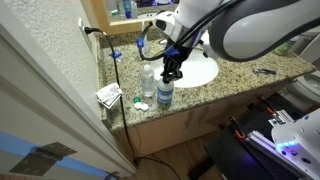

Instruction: Pick up the soap bottle and move to forward.

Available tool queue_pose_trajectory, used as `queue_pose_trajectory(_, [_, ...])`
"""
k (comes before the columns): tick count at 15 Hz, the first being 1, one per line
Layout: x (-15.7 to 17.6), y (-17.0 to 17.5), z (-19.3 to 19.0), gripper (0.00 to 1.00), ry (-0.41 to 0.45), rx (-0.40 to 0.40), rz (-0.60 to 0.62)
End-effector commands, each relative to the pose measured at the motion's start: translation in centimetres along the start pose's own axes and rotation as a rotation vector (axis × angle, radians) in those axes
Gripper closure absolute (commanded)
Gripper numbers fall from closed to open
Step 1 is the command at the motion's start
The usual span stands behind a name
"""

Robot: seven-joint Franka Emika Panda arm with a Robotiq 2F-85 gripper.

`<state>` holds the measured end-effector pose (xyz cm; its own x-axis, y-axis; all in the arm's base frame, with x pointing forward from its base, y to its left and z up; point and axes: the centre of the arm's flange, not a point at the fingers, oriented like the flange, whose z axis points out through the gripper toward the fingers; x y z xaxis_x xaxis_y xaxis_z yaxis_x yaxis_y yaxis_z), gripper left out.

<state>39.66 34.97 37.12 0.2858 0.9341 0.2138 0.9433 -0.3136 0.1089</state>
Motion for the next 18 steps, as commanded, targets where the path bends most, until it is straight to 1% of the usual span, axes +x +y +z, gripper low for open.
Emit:
queue_pose_trajectory(1, [0.0,0.1,0.4,0.92,-0.001,-0.001,0.036])
queue_pose_trajectory(3, [0.2,0.1,0.5,0.92,0.033,-0.001,0.083])
queue_pose_trajectory(4, [-0.5,1.7,-4.8,0.92,0.049,-0.001,0.107])
queue_pose_trajectory(6, [-1.2,3.5,-8.1,0.92,0.064,-0.026,0.19])
queue_pose_trajectory(8, [-2.7,5.6,-12.0,0.92,0.089,-0.065,0.275])
queue_pose_trajectory(9, [-3.7,6.6,-14.4,0.92,0.086,-0.092,0.317])
queue_pose_trajectory(10, [-4.9,7.2,-16.8,0.92,0.062,-0.131,0.357])
queue_pose_trajectory(11, [-6.2,7.5,-19.2,0.92,0.046,-0.155,0.379])
queue_pose_trajectory(12, [-7.2,7.2,-20.6,0.92,0.025,-0.161,0.376])
queue_pose_trajectory(13, [-5.8,7.5,-17.2,0.7,0.054,-0.139,0.359])
queue_pose_trajectory(14, [-6.7,7.5,-18.9,0.7,0.044,-0.15,0.37])
queue_pose_trajectory(15, [-7.2,7.3,-20.1,0.92,0.042,-0.157,0.376])
queue_pose_trajectory(16, [-7.4,7.9,-19.1,0.92,0.024,-0.165,0.386])
queue_pose_trajectory(18, [-8.4,11.2,-18.6,0.92,0.013,-0.181,0.463])
